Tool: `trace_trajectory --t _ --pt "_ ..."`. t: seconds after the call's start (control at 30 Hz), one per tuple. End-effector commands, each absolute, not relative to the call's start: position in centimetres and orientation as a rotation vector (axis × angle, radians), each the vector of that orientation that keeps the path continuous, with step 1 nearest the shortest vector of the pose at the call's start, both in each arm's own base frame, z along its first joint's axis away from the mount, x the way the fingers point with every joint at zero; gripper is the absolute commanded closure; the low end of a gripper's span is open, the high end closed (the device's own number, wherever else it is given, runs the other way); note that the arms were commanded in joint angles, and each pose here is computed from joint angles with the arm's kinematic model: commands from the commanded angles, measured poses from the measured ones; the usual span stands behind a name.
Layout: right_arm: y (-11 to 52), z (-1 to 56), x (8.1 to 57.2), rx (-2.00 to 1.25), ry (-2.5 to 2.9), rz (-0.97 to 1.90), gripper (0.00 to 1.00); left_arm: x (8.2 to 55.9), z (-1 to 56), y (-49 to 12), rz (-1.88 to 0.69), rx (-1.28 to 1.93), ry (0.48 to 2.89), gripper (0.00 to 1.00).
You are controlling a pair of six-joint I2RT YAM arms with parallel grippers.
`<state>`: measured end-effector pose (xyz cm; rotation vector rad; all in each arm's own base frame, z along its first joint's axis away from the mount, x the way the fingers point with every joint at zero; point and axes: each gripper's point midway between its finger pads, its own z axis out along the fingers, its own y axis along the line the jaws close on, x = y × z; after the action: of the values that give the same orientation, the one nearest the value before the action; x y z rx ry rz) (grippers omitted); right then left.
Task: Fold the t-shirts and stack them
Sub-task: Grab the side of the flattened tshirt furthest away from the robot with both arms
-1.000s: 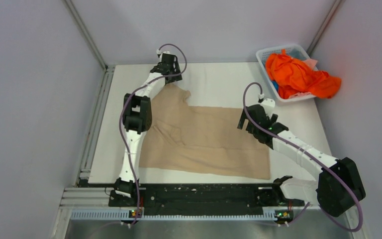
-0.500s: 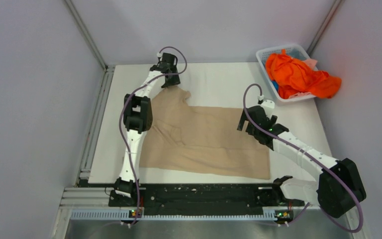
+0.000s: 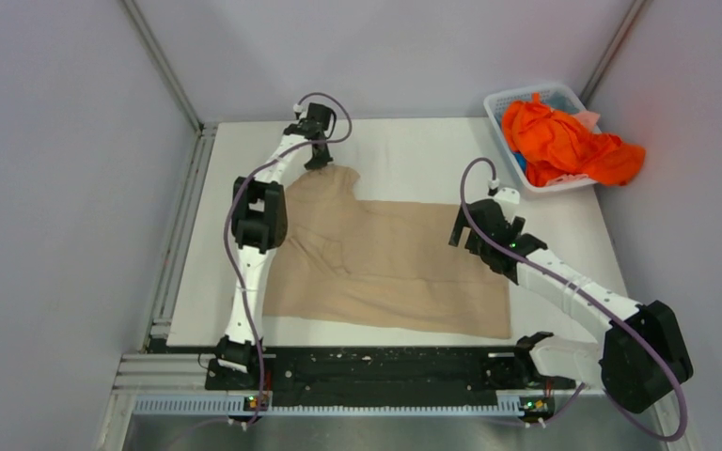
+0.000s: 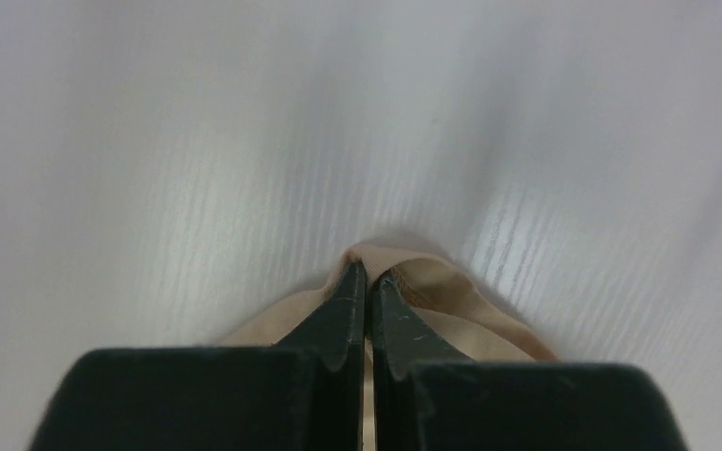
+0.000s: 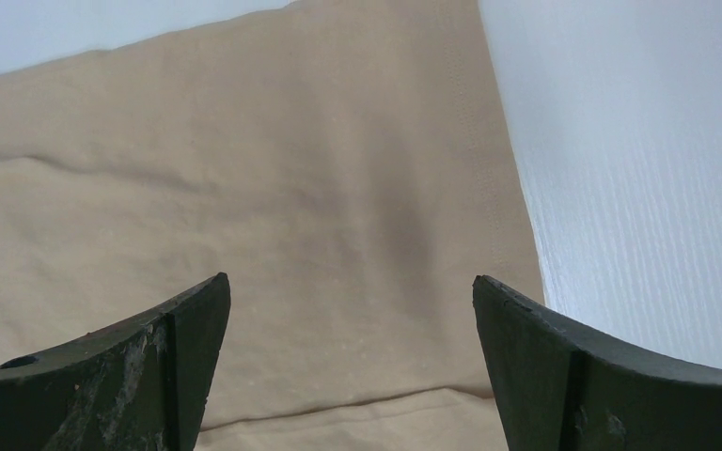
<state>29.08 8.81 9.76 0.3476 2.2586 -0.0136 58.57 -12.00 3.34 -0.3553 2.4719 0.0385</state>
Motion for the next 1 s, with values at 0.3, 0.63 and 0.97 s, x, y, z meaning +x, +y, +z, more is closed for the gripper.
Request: trace_trajectory --t 0.3,0.63,0.97 --pt "8.8 9.7 33.2 0.364 2.236 -0.05 0.02 50.7 3.8 -2.2 0.338 -0.534 2.489 1.0" --pt "9.4 10.7 42.6 0.4 2.203 -0.072 0.04 48.4 5.5 1.2 0.408 -0.627 2.446 1.0" --pt "4.7 6.6 50.9 0.521 2.25 -0.352 0.14 50.6 9.4 -1.9 0.117 -0.54 2.379 1.0"
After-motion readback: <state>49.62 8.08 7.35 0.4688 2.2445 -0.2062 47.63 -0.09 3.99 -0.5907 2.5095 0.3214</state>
